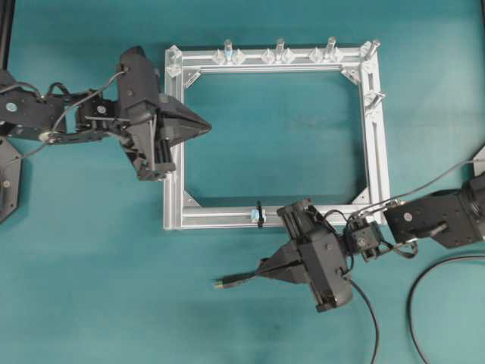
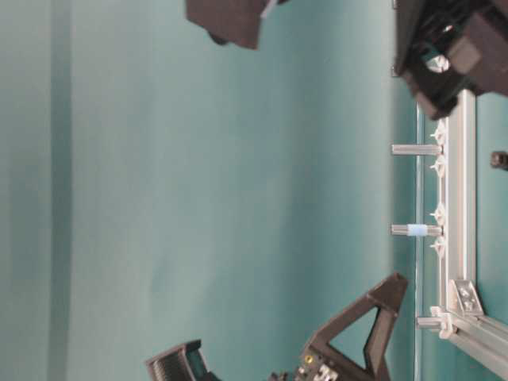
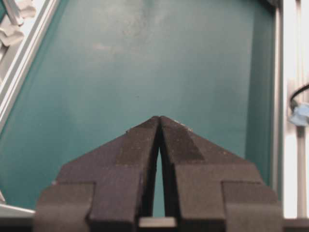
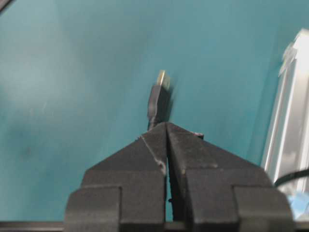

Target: Insert the wire through the string loop located in the center.

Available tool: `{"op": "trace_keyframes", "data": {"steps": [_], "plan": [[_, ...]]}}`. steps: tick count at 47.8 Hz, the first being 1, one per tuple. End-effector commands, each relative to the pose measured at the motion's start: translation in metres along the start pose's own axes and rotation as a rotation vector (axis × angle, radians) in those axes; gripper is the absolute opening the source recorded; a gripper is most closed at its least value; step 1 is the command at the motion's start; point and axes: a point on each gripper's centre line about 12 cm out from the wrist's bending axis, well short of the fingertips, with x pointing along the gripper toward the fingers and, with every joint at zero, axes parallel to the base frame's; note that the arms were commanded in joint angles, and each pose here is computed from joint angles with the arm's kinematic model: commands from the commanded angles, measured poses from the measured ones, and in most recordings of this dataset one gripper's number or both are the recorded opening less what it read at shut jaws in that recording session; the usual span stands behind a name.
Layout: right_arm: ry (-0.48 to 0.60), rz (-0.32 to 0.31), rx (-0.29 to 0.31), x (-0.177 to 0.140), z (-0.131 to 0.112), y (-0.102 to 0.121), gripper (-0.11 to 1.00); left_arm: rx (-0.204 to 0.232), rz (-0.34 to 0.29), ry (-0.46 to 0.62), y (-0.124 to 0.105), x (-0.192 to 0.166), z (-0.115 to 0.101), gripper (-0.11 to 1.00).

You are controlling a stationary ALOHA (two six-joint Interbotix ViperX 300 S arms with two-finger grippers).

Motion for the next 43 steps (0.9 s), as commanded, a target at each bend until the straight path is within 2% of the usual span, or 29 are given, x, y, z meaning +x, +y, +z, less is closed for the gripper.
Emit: {"op": "trace_keyframes", "data": {"steps": [1,6,12,15,19,20,29,43], "plan": [[-0.006,0.005,0.002,0.0,0.008,0.002,0.0,0.002,-0.009,-0.039,-0.003,-0.01,0.01,0.01],[0.02,0.003,0.003,0.003,0.006,0.003,0.0,0.002,-0.01,-0.046,-0.002,-0.017,0.008,0.02],[0.023,0.004,0.002,0.006,0.007,0.003,0.03,0.002,-0.012,-0.053,-0.003,-0.024,0.007,0.12],[0.017,0.005,0.001,0.008,0.009,0.004,0.16,0.002,-0.012,-0.058,-0.002,-0.028,0.006,0.16],[0.007,0.006,0.003,0.012,0.012,0.004,0.37,0.002,-0.012,-0.059,-0.002,-0.032,0.004,0.17],[0.005,0.007,0.001,0.013,0.012,0.004,0.38,0.003,-0.013,-0.061,-0.003,-0.033,0.004,0.17],[-0.011,0.012,0.012,0.02,0.008,0.004,0.38,0.002,-0.013,-0.051,-0.002,-0.038,-0.003,0.17],[0.0,0.014,0.074,0.027,-0.005,0.003,0.38,0.001,-0.013,-0.039,-0.002,-0.04,-0.009,0.17]]}}
